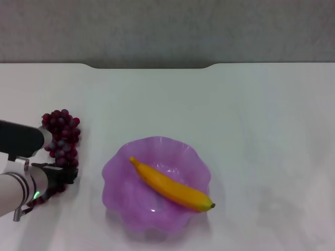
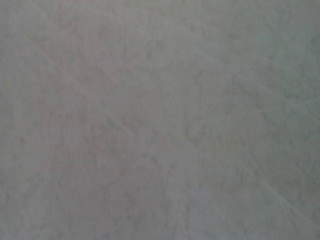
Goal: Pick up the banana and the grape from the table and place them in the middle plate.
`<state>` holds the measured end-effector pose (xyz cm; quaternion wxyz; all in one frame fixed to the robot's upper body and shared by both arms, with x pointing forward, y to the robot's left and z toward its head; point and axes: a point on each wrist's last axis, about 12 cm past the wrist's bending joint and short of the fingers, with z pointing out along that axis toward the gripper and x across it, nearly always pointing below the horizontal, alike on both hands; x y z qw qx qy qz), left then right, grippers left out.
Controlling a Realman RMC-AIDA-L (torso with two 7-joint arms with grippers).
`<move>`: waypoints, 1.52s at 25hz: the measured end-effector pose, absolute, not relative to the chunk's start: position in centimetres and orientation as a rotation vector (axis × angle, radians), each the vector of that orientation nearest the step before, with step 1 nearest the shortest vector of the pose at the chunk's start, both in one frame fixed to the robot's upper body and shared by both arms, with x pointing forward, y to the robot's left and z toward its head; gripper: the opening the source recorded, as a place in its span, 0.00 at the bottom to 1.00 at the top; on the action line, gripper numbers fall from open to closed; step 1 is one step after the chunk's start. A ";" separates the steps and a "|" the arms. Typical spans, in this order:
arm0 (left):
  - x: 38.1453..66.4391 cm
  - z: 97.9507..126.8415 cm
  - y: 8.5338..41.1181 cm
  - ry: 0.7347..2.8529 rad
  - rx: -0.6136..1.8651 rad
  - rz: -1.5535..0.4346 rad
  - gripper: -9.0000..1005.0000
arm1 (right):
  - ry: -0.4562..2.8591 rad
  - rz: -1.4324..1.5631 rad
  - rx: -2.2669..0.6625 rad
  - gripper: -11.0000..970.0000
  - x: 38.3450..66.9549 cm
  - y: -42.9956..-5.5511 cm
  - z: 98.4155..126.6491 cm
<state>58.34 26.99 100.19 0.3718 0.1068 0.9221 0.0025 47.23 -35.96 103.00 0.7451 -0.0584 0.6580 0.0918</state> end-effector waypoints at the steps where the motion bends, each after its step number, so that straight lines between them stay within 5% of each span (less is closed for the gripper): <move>1: 58.3 100.2 27.0 2.364 0.275 0.006 0.47 | 1.441 0.202 -0.127 0.04 47.2 -36.0 103.0; 38: 58.9 101.2 28.1 2.219 0.177 0.025 0.41 | 1.443 0.201 -0.126 0.04 47.1 -36.0 103.0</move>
